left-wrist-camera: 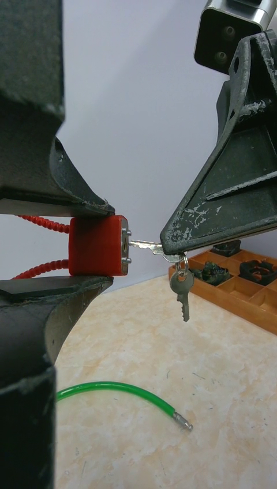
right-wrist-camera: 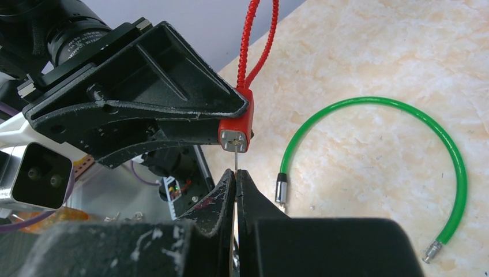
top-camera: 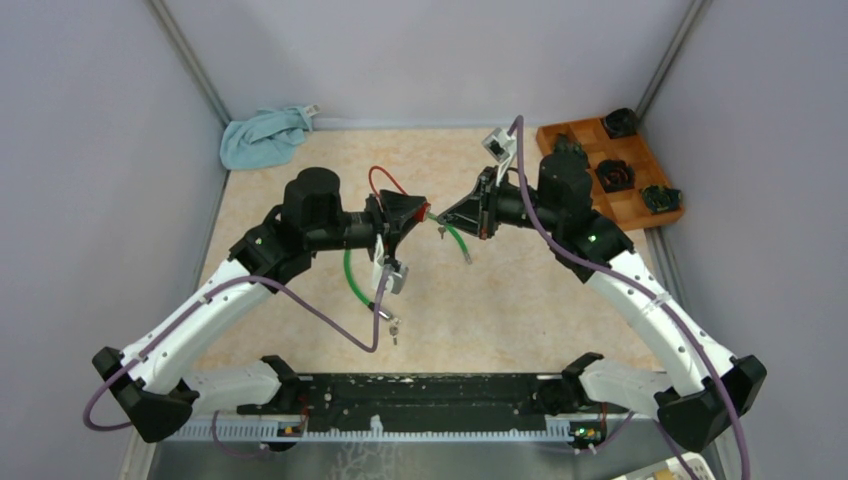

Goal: Unlock with the key

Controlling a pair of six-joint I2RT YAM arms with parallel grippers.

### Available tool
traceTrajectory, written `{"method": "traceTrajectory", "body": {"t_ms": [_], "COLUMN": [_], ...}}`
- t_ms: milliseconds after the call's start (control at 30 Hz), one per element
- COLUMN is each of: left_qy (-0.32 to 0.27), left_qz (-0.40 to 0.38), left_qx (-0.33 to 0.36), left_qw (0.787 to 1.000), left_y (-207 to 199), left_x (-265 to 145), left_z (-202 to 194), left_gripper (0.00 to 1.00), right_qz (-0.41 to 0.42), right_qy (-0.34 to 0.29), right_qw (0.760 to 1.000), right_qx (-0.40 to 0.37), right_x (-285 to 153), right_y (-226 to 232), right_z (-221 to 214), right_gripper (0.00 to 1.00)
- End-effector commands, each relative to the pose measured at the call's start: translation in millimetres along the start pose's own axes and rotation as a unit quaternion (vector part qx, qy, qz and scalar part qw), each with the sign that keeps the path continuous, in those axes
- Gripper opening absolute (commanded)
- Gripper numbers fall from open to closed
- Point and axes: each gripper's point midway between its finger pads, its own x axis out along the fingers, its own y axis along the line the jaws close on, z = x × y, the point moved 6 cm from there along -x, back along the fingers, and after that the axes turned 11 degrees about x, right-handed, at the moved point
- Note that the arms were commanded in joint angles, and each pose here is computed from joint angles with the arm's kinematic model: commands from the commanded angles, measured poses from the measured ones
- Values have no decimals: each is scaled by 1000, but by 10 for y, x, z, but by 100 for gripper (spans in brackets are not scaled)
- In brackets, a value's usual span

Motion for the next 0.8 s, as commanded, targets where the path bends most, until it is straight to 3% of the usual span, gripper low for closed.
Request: {"method": "traceTrajectory", "body": {"t_ms": [0,767], "left_qy": [-6,-19], "left_qz": [10,-9], "left_qx": [16,18], "left_qw": [1000,1000], "left_y": [49,-17], "left_x": [-45,-6], "left_z": [41,56], "left_gripper": [0,0], "right_qz": [29,30], "right_qy": [-27,-23], "right_qw": [999,999], "right_qx": [-28,-27], "right_x": [-13,83], "right_y": [198,140], "right_z": [202,227], "right_gripper": [0,0]}}
